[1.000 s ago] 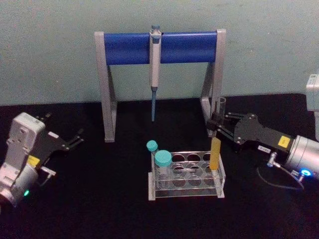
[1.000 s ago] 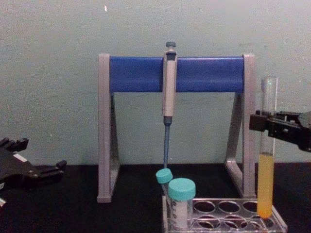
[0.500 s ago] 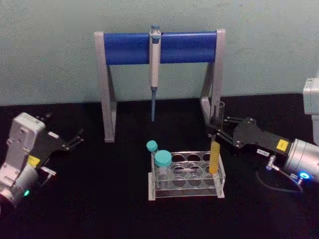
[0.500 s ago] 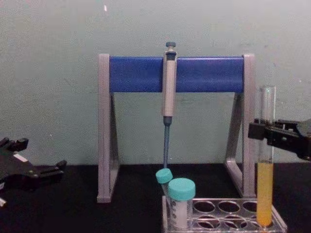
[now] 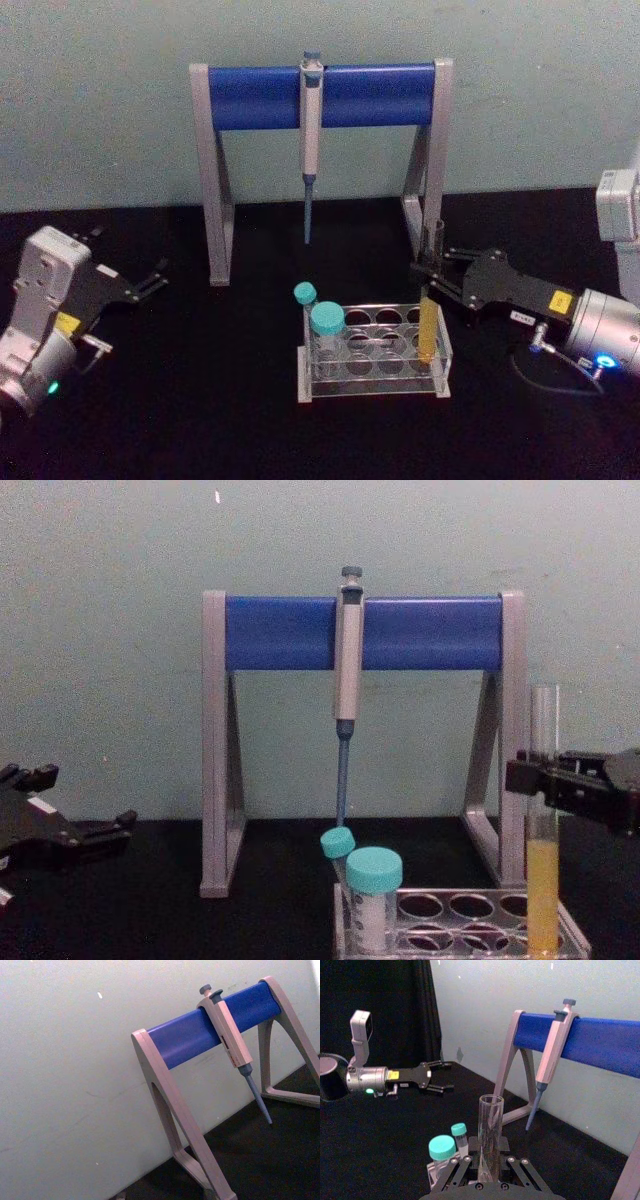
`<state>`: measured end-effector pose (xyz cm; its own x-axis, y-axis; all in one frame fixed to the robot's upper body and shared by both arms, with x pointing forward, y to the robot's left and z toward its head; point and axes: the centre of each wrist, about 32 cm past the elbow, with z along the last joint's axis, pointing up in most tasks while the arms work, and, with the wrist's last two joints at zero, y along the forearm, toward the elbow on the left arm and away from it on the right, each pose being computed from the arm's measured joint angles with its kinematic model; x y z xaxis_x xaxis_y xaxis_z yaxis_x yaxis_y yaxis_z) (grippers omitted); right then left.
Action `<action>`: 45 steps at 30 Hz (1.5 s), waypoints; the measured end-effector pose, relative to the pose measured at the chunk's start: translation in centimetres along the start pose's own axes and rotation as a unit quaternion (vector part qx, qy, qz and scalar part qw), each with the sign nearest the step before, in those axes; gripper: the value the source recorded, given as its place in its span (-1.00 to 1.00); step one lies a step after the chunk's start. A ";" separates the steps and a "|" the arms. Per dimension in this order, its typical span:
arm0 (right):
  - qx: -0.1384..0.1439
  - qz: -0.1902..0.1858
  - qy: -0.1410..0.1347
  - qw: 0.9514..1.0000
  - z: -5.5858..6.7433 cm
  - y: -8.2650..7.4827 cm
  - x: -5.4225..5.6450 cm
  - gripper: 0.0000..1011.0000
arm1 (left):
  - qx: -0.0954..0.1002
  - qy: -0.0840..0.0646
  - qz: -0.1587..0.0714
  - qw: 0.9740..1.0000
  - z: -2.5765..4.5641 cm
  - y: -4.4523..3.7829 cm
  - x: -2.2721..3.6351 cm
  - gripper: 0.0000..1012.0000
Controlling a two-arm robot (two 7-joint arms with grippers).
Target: Pick up the test tube from the test tube rack, shake it, then place it back into the test tube rack.
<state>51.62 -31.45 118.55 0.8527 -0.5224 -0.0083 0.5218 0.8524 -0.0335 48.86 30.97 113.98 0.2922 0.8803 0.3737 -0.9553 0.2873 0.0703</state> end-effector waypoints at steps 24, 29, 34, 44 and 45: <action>-0.021 -0.003 0.009 1.000 -1.8 0.3 0.3 -0.54 | 0.000 0.000 0.000 1.000 0.00 0.00 0.00 0.98; -0.027 -0.004 0.011 1.000 -2.0 0.4 0.4 -0.54 | 0.000 0.000 0.000 1.000 0.00 0.00 0.00 0.98; -0.032 -0.005 0.012 0.999 -2.1 0.4 0.4 -0.54 | 0.000 0.000 0.000 1.000 0.00 0.00 0.00 0.98; -0.038 -0.006 0.017 0.999 -2.3 0.5 0.5 -0.54 | 0.000 0.000 0.000 1.000 0.00 0.00 0.00 0.98; -0.039 -0.006 0.017 0.999 -2.3 0.5 0.5 -0.54 | 0.000 0.000 0.000 1.000 0.00 0.00 0.00 0.98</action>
<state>52.22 -31.34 116.24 0.8441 -0.5346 -0.0410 0.5279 0.8421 -0.1109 48.86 30.97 113.98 0.2923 0.8803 0.3737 -0.9552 0.2874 0.0702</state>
